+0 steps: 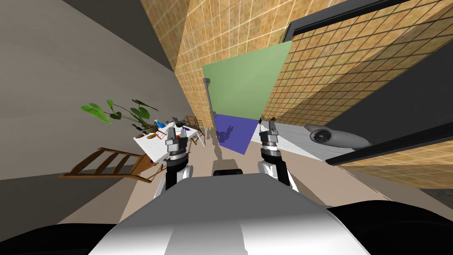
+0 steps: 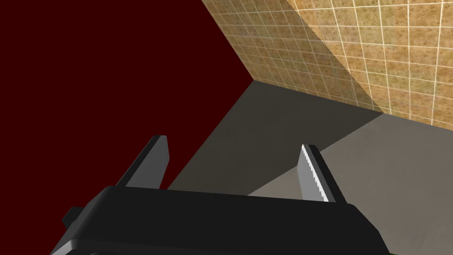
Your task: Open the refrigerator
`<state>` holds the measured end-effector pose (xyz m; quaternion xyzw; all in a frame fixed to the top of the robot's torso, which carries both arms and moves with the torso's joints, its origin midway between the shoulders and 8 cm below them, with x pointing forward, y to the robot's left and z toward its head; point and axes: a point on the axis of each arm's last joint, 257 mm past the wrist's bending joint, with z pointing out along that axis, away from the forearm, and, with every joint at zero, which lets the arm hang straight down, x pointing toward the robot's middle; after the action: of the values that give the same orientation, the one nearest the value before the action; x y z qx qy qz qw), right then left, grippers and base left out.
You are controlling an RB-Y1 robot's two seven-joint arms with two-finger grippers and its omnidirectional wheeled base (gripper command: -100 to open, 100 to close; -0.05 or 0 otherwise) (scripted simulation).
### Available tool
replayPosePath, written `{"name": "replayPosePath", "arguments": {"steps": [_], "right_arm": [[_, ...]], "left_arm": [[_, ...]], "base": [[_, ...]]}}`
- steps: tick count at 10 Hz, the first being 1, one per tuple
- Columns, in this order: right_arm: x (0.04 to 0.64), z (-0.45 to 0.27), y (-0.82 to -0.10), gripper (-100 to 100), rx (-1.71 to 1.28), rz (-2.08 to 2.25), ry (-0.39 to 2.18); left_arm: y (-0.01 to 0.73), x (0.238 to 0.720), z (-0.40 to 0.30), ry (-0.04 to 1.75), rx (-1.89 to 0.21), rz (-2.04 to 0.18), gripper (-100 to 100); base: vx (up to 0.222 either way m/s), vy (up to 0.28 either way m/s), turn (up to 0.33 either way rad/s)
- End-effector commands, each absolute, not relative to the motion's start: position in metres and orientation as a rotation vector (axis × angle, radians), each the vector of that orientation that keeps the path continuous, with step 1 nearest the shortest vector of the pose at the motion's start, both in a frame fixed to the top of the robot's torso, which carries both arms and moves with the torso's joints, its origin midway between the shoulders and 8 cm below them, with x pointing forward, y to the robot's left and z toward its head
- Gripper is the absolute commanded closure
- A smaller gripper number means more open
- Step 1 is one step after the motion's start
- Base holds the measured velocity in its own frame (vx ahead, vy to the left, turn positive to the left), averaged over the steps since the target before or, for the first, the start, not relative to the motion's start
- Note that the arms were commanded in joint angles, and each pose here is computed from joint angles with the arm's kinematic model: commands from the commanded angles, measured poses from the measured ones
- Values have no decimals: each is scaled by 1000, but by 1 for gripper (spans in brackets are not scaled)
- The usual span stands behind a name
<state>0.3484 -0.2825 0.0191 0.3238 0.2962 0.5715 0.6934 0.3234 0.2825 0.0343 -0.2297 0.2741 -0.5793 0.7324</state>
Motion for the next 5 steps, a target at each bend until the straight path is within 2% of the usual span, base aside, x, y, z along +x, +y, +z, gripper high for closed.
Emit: {"name": "replayPosePath", "arguments": {"steps": [1, 5], "right_arm": [[348, 19, -283, 0, 723, 1276, 662], [348, 19, -283, 0, 723, 1276, 661]], "left_arm": [[282, 323, 34, 603, -505, -1275, 0], [282, 323, 34, 603, -505, -1275, 0]], "base": [[0, 0, 0], [0, 0, 0]]}}
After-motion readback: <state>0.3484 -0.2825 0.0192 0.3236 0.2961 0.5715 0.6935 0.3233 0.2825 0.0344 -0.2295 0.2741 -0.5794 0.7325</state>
